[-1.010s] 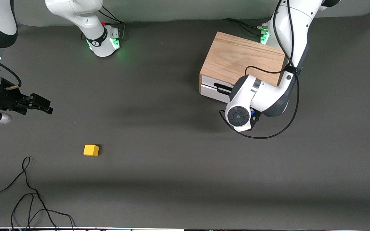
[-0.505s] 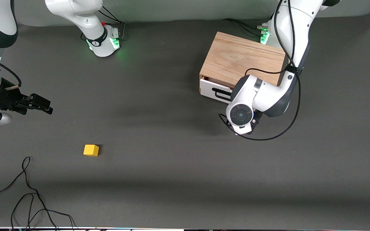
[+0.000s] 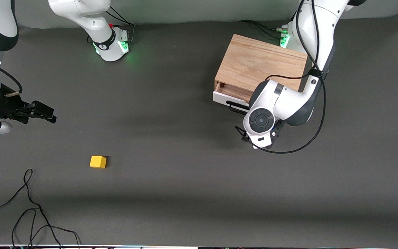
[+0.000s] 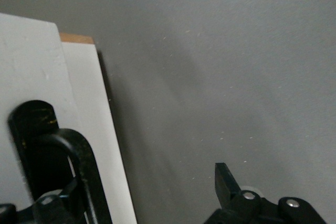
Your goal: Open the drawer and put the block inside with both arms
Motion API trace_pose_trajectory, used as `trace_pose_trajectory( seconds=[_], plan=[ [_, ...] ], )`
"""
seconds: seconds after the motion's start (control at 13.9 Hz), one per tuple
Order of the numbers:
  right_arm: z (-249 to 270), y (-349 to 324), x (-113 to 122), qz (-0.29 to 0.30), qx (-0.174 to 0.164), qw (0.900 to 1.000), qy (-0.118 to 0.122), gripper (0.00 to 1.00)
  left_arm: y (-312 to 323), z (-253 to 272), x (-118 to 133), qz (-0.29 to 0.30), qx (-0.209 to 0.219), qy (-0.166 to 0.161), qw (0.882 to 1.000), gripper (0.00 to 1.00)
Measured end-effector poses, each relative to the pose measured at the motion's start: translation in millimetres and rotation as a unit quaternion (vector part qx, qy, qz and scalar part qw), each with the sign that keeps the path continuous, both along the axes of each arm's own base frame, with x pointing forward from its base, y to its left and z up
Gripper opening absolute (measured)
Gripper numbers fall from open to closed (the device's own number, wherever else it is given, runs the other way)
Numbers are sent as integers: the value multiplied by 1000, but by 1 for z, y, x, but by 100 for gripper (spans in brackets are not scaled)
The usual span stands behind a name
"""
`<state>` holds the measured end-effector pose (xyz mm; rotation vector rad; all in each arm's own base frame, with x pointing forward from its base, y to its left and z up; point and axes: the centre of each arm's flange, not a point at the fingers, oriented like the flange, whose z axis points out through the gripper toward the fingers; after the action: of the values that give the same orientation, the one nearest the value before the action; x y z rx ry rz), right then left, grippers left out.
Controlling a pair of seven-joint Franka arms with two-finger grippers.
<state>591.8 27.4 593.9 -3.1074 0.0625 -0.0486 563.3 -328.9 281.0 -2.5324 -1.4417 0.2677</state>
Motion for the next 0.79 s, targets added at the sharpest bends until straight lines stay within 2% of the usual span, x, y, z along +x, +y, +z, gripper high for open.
trace_pose_trajectory(
  seconds=[0.43,0.79],
  plan=[
    [2,0,0,0,0,1000,-2,100,3,20,18,-3,-3,-36,999,100],
    [2,0,1,0,2,1000,-2,100,5,25,21,-3,-1,-33,999,100]
  ],
)
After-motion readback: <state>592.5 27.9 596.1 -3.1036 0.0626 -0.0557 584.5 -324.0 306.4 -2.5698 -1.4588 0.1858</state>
